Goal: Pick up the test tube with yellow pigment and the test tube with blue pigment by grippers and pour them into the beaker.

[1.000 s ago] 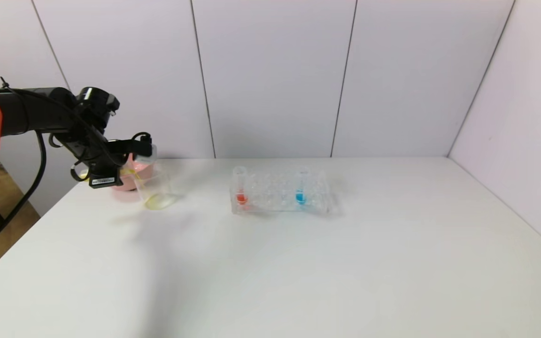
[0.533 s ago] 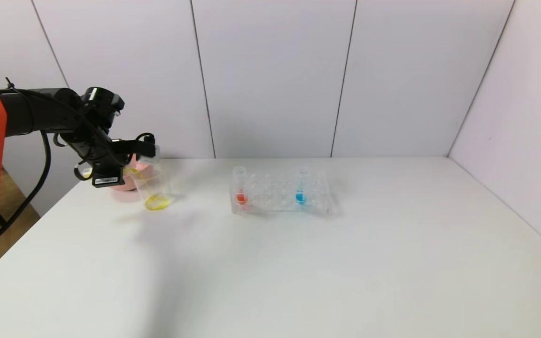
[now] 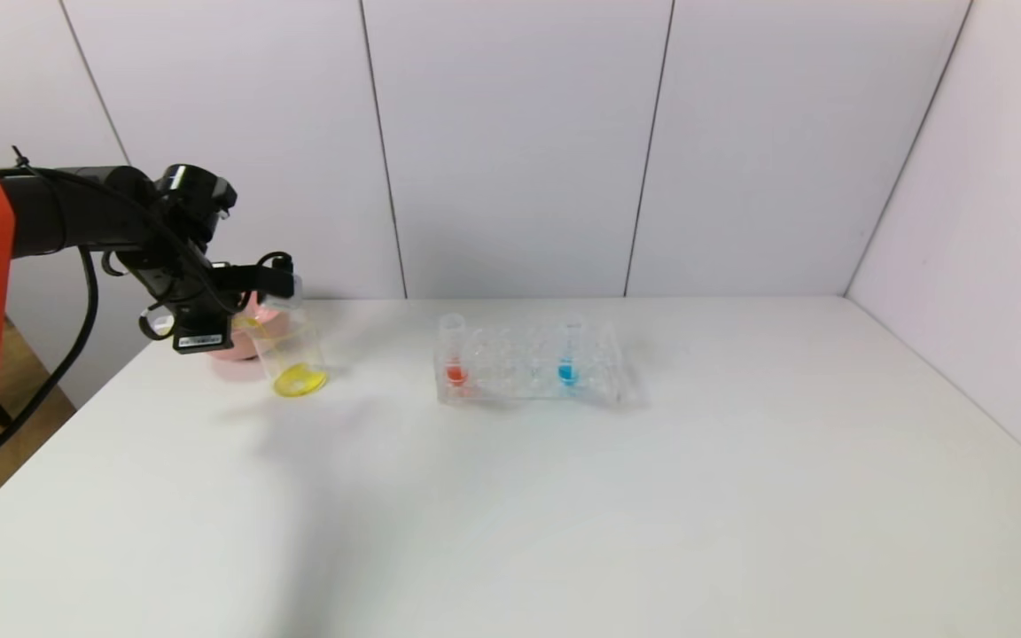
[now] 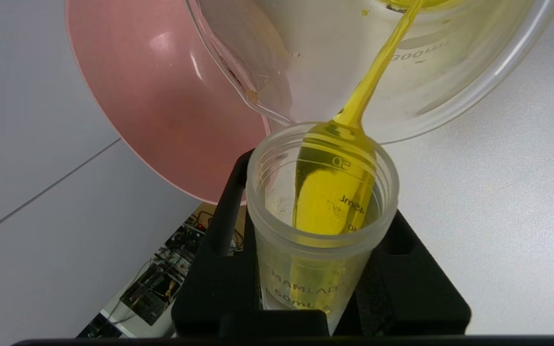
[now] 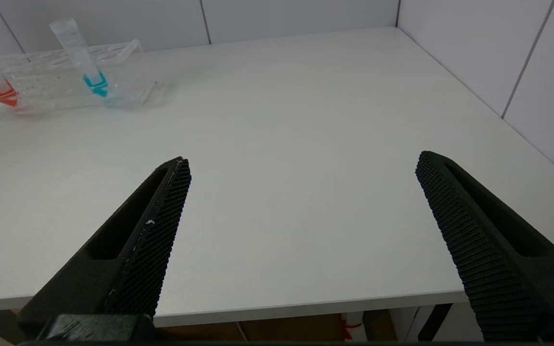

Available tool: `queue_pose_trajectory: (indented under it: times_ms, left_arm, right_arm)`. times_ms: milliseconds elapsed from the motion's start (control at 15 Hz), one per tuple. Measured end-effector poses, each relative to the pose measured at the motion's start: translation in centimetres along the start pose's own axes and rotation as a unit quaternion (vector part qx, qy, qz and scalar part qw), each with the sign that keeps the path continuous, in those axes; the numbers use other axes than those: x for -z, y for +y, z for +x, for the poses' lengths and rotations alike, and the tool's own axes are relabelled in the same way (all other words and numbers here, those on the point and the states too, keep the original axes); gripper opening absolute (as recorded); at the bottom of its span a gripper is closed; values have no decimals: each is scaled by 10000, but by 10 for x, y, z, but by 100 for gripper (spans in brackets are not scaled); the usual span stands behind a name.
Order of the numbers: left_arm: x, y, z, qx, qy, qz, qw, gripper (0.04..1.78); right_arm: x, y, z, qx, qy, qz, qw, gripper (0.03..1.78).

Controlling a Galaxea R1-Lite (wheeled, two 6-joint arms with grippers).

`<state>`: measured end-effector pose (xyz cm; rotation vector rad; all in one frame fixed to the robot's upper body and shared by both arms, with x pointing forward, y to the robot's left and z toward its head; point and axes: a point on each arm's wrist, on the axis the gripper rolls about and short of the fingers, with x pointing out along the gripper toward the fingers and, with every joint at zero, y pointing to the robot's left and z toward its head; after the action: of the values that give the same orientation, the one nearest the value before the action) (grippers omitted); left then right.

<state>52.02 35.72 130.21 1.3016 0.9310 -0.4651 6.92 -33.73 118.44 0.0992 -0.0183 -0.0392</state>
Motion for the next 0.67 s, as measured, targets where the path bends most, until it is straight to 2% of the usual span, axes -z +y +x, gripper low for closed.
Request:
queue_pose_trajectory:
  times_ms: [667]
  left_arm:
    - [-3,0,-2,-51,77,25,10000,54]
  right_arm:
    - [0,0,0,0,0,2,10000,171]
